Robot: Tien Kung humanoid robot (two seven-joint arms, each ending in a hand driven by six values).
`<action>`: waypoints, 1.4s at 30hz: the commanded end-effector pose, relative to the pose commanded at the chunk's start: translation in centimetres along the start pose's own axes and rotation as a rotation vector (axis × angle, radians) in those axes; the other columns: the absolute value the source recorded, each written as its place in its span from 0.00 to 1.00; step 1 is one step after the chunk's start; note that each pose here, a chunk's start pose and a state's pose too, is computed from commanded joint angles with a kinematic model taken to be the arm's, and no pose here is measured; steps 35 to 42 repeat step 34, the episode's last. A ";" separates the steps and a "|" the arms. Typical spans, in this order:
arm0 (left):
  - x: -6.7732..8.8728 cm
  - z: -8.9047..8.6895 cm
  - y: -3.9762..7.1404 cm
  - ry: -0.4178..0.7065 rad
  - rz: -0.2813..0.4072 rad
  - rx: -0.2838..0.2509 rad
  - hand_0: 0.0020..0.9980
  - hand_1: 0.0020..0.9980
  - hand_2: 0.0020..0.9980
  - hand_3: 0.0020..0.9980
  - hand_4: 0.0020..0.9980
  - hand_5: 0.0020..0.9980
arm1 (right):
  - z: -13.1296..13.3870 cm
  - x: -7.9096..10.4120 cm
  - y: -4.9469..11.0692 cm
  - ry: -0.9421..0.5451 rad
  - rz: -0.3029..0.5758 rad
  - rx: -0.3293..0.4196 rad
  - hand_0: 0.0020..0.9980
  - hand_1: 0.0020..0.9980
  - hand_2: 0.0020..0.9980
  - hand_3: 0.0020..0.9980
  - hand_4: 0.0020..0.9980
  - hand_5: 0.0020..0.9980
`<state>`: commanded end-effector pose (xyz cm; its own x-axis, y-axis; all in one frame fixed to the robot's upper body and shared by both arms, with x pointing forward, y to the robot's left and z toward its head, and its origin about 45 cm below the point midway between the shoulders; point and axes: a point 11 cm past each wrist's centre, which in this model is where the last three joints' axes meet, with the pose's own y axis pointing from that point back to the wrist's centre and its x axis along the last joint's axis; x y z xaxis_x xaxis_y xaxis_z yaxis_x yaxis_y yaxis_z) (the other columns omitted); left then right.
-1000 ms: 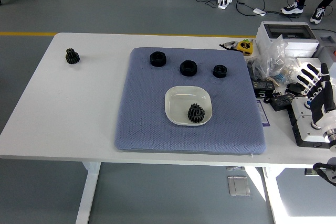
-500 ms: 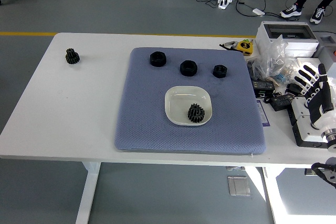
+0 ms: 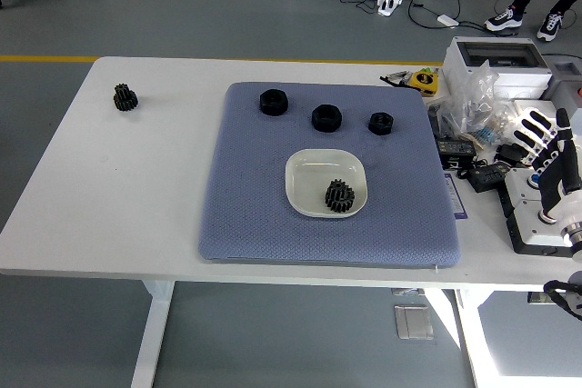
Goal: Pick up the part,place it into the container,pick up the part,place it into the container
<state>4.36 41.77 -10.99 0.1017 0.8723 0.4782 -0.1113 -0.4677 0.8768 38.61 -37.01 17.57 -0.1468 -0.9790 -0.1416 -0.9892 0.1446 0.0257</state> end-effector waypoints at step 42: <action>-0.1 0.2 0.0 0.008 -0.003 -0.006 0.63 0.63 0.62 0.56 0.63 0.56 | 0.0 -0.1 0.0 0.001 -0.010 -0.003 0.80 0.78 0.79 0.79 1.00 0.86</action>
